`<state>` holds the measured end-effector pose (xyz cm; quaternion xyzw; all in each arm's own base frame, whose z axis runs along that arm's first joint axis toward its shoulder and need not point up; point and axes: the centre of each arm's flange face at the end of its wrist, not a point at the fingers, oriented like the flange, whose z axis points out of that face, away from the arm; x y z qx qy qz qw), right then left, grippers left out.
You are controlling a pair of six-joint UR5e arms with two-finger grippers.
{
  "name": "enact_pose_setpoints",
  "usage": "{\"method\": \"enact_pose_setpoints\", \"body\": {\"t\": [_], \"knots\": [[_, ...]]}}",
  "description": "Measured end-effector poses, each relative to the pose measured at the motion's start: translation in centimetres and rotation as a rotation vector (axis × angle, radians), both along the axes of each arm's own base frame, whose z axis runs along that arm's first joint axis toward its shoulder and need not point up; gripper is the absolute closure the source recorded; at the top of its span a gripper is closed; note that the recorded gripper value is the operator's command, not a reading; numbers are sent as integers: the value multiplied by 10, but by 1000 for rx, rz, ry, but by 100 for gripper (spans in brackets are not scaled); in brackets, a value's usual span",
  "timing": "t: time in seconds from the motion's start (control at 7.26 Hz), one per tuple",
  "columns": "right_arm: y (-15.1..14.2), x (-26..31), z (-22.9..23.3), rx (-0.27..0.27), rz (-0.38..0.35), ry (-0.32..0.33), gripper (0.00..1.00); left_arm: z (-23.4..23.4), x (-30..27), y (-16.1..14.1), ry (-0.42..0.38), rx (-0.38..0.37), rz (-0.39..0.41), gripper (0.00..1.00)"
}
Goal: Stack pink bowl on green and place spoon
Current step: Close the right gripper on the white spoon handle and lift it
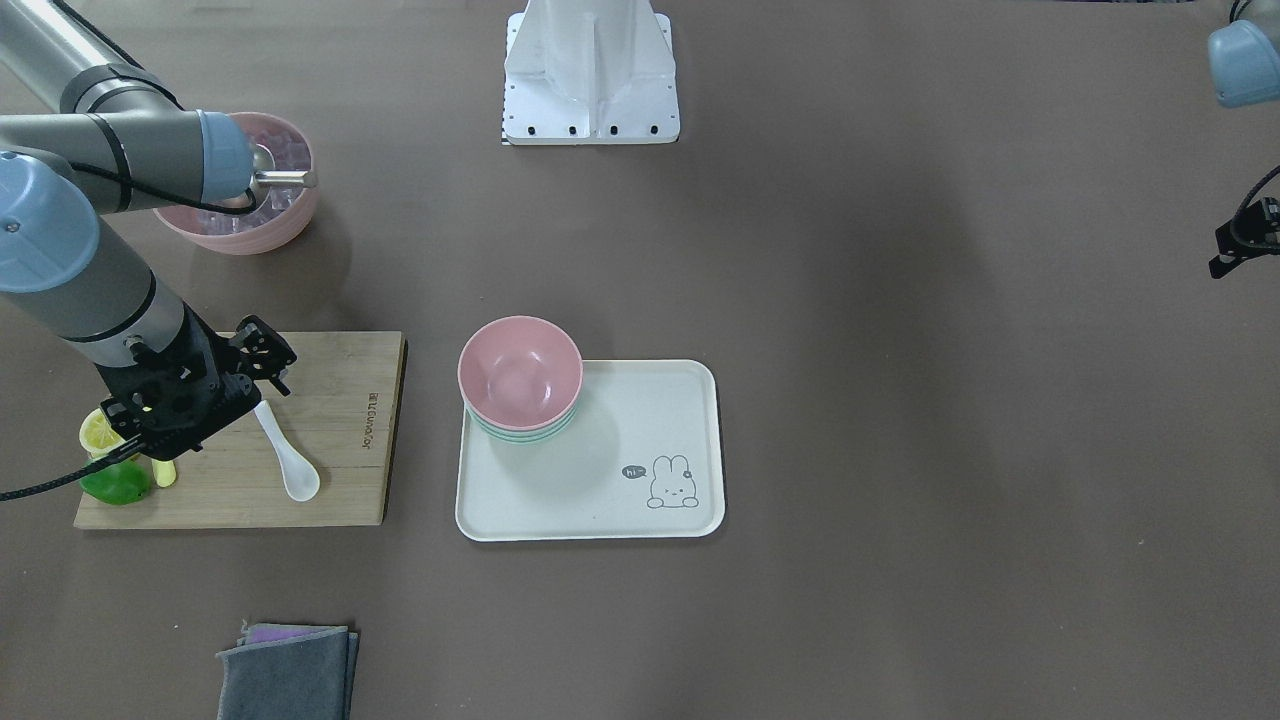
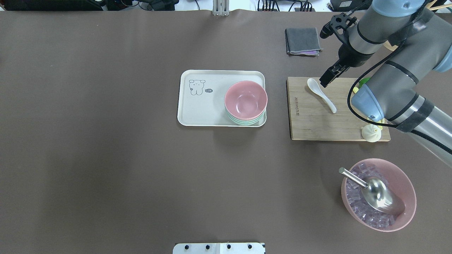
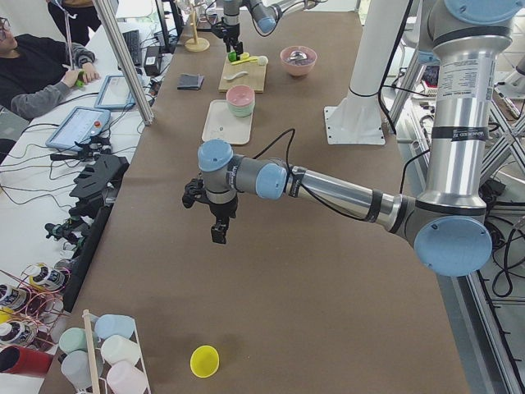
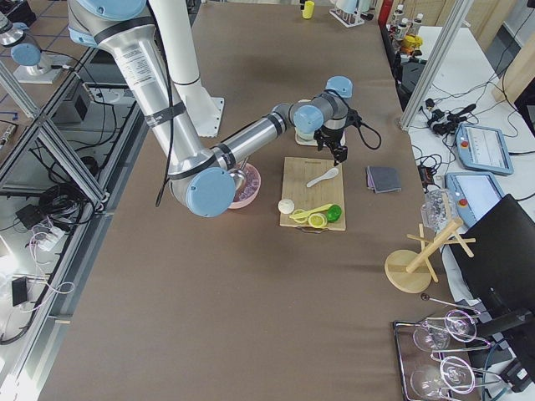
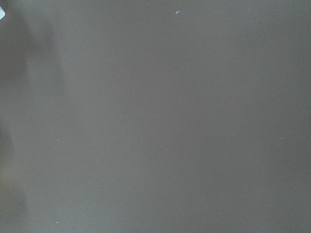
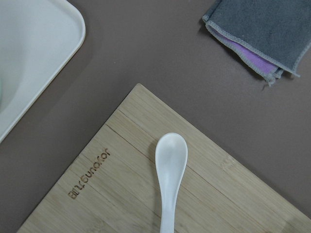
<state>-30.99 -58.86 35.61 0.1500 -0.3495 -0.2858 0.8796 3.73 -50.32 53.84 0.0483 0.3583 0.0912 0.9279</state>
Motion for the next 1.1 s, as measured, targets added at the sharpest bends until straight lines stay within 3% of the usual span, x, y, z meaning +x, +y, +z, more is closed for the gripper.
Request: {"method": "enact_pose_setpoints", "body": {"t": [0.69,1.1], "knots": [[-6,-20,-7,0,-9,1,1,0,0,0,0,0,0,1],[-8,-40,26,39,1,-17,4,-1,0,0,0,1,0,1]]}}
